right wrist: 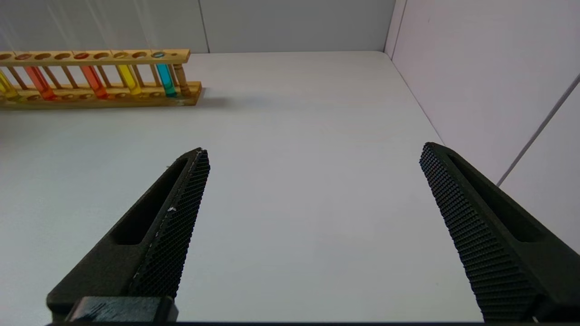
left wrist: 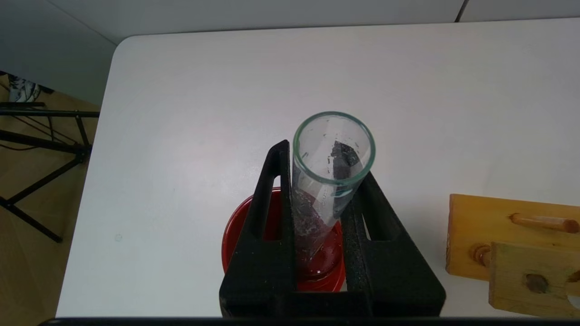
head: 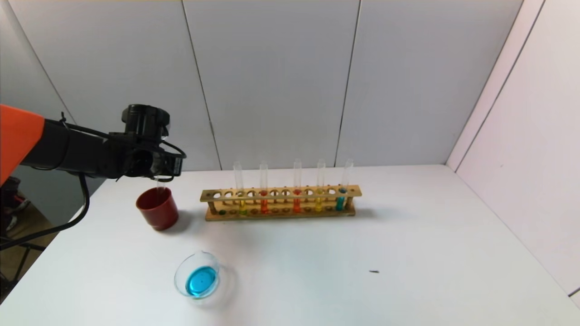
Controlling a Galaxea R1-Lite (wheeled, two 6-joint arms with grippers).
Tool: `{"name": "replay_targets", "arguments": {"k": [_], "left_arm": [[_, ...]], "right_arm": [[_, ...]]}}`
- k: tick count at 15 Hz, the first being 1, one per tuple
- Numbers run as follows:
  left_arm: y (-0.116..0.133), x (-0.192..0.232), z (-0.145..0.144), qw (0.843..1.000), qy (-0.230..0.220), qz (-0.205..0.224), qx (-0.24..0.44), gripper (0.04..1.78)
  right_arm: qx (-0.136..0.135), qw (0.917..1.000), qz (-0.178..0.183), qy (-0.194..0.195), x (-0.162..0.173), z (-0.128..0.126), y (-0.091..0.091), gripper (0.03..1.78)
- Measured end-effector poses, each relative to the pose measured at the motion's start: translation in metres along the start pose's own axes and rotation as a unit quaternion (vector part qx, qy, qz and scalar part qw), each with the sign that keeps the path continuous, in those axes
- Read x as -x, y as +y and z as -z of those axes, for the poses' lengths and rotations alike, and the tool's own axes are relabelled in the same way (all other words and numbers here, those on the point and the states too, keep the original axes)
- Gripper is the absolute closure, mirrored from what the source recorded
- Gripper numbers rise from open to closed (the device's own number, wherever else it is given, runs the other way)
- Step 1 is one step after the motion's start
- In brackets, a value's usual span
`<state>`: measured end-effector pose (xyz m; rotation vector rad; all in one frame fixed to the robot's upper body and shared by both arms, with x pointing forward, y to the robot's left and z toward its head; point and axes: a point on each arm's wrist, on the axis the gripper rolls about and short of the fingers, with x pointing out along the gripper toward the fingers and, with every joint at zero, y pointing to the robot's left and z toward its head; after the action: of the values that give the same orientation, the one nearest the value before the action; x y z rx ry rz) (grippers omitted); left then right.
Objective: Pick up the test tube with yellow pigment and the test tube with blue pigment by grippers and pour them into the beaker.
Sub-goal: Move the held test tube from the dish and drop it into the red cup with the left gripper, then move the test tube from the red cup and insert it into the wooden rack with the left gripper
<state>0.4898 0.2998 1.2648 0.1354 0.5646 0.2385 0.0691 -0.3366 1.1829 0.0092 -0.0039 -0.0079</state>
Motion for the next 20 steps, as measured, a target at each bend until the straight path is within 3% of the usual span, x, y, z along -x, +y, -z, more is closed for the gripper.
{"name": "replay_targets", "arguments": {"k": [3, 5, 8, 11, 14, 20], "left_arm": [[0.0, 0.0, 0.008, 1.0, 0.0, -0.001, -0.001, 1.46], [0.001, 0.001, 0.011, 1.0, -0.005, -0.002, -0.001, 1.34], [0.002, 0.006, 0.013, 1.0, -0.004, -0.001, -0.002, 0.95], [0.004, 0.017, 0.009, 1.0, -0.015, 0.001, 0.003, 0.44], [0.005, 0.04, 0.004, 0.999, -0.031, 0.009, 0.003, 0.15], [0.007, 0.103, 0.004, 0.997, -0.059, 0.036, 0.018, 0.07]], "right_arm": [[0.0, 1.0, 0.0, 0.0, 0.0, 0.0, 0.0, 0.11], [0.0, 1.0, 0.0, 0.0, 0.0, 0.0, 0.0, 0.11], [0.0, 1.0, 0.0, 0.0, 0.0, 0.0, 0.0, 0.11], [0.0, 1.0, 0.0, 0.0, 0.0, 0.0, 0.0, 0.11], [0.0, 1.0, 0.0, 0.0, 0.0, 0.0, 0.0, 0.11], [0.0, 1.0, 0.0, 0.0, 0.0, 0.0, 0.0, 0.11]]}}
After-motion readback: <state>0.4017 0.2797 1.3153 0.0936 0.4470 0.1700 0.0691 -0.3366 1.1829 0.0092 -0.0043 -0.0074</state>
